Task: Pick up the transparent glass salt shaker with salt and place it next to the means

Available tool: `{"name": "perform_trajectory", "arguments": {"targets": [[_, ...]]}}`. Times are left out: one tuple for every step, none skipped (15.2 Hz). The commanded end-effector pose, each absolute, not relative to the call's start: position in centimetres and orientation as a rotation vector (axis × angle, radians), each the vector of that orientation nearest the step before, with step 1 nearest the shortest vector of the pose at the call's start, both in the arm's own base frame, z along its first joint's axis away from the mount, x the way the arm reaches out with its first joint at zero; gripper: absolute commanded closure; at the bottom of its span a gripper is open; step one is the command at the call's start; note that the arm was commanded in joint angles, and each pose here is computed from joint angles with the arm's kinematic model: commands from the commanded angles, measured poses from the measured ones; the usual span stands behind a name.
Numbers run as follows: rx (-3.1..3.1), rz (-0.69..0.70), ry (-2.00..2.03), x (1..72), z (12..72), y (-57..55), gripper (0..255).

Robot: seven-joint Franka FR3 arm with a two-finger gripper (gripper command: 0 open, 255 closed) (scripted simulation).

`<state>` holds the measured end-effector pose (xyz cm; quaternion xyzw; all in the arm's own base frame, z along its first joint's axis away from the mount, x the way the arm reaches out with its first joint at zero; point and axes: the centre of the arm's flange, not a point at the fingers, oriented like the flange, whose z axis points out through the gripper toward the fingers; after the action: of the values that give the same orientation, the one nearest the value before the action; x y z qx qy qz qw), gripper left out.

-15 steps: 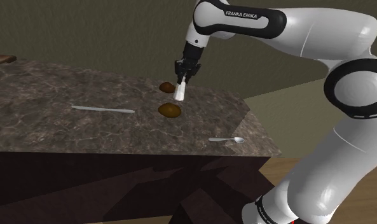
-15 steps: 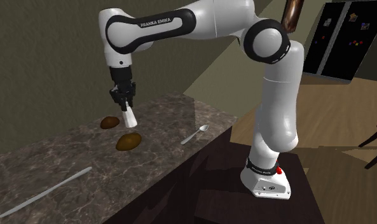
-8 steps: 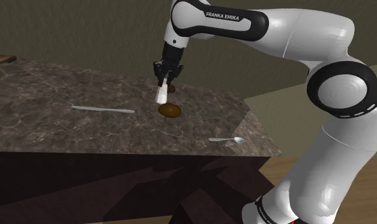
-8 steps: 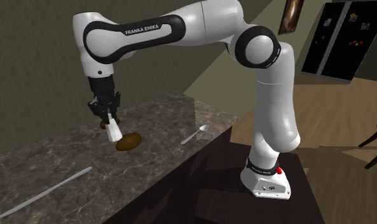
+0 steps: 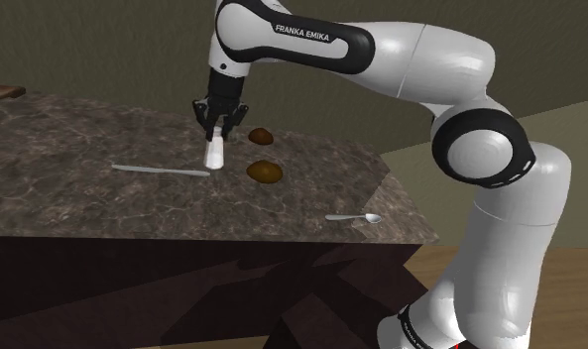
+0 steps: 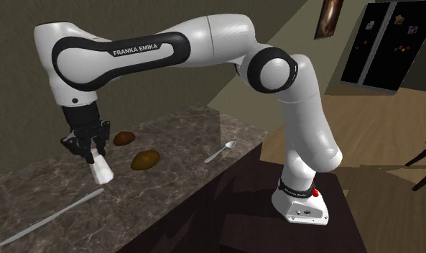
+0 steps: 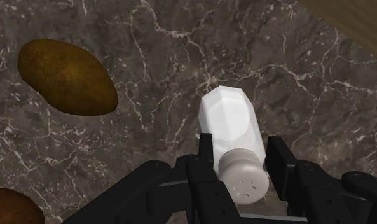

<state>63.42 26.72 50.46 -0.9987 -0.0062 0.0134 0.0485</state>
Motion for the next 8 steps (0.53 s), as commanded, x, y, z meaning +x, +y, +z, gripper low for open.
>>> {"name": "perform_trajectory", "arguments": {"targets": [[-3.044, 0.04, -0.016, 64.1, 49.9, 29.3, 255], [-3.044, 0.04, -0.016, 64.4, 49.7, 30.5, 255], [-3.044, 0.04, -0.016, 64.9, 49.4, 32.7, 255], [-3.044, 0.04, -0.016, 64.9, 48.8, 32.7, 255], [-3.044, 0.04, -0.016, 64.9, 48.3, 32.7, 255], [-3.044, 0.04, -0.016, 64.9, 47.8, 32.7, 255], [-3.044, 0.04, -0.016, 64.9, 47.3, 32.7, 255], [-3.044, 0.04, -0.016, 64.9, 46.7, 32.7, 255]]}}
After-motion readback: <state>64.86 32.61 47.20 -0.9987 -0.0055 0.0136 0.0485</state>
